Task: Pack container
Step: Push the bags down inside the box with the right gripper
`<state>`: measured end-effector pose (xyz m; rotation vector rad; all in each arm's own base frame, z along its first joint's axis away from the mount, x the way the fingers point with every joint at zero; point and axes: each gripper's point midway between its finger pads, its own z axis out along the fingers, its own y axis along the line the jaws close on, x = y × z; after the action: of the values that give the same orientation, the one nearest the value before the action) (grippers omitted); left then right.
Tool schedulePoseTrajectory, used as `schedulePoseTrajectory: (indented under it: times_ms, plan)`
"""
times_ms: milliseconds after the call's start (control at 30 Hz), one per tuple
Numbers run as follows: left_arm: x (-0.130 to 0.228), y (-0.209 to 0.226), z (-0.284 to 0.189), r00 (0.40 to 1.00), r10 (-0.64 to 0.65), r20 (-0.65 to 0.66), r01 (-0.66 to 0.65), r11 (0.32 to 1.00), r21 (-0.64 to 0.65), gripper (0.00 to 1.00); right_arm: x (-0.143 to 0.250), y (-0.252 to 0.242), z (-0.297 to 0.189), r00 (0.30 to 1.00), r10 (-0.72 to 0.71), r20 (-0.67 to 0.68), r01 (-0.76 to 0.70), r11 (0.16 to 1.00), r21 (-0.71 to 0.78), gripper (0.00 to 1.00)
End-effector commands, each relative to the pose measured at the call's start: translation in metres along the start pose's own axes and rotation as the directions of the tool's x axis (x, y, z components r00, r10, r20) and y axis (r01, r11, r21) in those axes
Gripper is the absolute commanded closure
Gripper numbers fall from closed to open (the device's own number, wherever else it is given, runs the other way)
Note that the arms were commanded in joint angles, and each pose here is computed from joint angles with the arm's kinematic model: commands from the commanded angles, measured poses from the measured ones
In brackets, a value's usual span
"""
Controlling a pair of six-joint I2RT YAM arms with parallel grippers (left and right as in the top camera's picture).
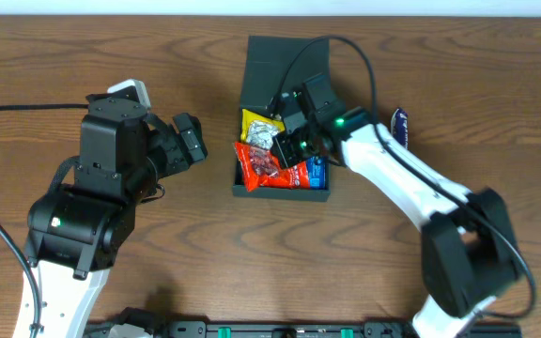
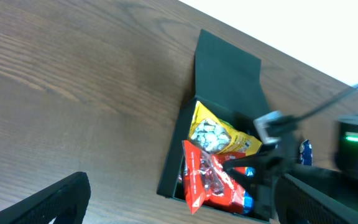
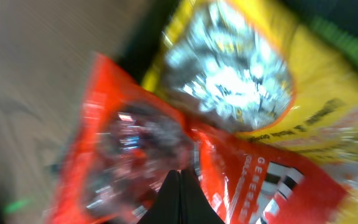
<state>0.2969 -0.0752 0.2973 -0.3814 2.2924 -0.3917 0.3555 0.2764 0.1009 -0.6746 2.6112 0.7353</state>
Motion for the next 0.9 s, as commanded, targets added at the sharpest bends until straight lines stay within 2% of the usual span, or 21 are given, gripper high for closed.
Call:
schedulePoseTrajectory:
  times_ms: [0, 133, 300, 467, 867]
  plan:
    - [-0.007, 0.001, -0.005, 0.999, 0.018, 0.027, -0.018, 1.0, -0.009, 0.05, -0.023, 0.021, -0.034, 0.993, -0.06, 0.101, 0.062, 0.998, -0.011, 0.99]
    - [-0.009, 0.002, -0.006, 0.999, 0.018, 0.037, -0.017, 1.0, -0.012, 0.05, -0.021, 0.046, -0.033, 0.99, -0.105, 0.099, 0.113, 0.99, -0.079, 0.99]
    - [-0.015, 0.007, -0.016, 0.997, 0.0, 0.072, 0.0, 1.0, -0.01, 0.05, -0.001, 0.063, -0.005, 0.99, -0.14, 0.021, 0.142, 0.985, -0.1, 0.99]
    - [-0.018, 0.01, -0.031, 0.994, -0.009, 0.109, 0.008, 1.0, 0.001, 0.05, 0.02, 0.045, 0.025, 0.989, -0.124, -0.075, 0.123, 0.992, -0.02, 0.99]
    - [-0.013, 0.012, -0.033, 0.996, -0.008, 0.094, 0.009, 1.0, -0.008, 0.05, 0.05, 0.026, 0.08, 0.978, -0.092, -0.186, 0.091, 0.996, -0.012, 0.99]
